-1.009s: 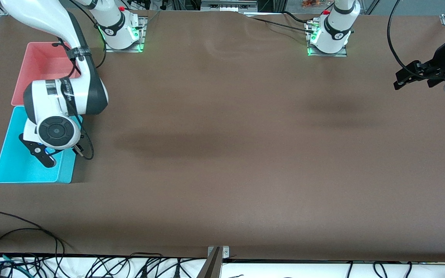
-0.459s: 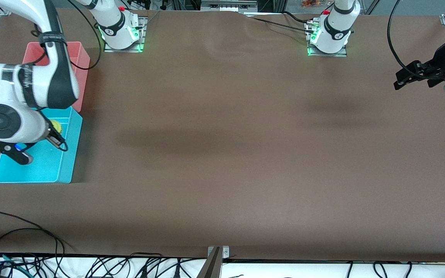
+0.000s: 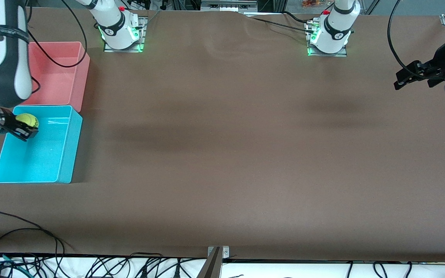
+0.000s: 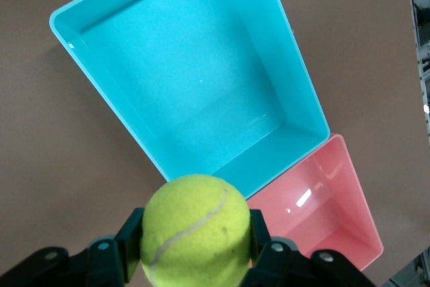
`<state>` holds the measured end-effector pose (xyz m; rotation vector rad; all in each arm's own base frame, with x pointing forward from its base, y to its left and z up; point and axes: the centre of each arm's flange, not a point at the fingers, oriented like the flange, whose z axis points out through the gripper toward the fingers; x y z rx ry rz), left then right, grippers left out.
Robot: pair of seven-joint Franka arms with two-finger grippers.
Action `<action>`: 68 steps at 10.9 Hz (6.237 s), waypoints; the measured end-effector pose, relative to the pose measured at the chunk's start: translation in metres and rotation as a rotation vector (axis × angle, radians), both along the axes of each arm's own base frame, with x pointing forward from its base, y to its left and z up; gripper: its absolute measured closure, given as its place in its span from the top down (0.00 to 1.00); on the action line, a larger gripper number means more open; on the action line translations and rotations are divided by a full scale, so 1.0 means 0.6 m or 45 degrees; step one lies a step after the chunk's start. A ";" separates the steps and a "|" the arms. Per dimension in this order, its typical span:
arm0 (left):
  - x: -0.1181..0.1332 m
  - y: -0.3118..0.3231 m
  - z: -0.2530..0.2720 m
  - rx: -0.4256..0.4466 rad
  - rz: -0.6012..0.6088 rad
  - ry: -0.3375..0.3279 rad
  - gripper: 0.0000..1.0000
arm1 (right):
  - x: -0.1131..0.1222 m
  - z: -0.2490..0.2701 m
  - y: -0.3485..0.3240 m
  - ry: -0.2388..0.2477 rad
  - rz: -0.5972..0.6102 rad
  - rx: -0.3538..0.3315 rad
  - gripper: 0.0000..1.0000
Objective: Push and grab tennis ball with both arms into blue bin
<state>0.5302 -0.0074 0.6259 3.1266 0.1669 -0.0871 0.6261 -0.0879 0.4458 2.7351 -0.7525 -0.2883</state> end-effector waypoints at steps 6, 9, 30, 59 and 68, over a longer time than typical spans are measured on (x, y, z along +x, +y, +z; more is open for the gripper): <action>0.000 0.002 0.000 0.000 0.003 0.000 1.00 | -0.066 -0.019 -0.154 -0.048 0.172 0.292 0.65; 0.000 0.005 0.000 0.000 0.007 0.001 1.00 | -0.082 -0.091 -0.155 -0.166 0.305 0.375 0.65; 0.000 -0.002 0.000 0.000 -0.003 0.002 1.00 | -0.150 -0.347 -0.143 -0.161 0.501 0.379 1.00; 0.000 0.009 0.014 0.000 0.012 -0.006 1.00 | -0.014 0.183 -0.078 -0.132 0.494 0.534 1.00; 0.001 -0.002 0.015 0.066 -0.016 -0.008 1.00 | -0.067 0.252 0.073 -0.132 0.578 0.490 1.00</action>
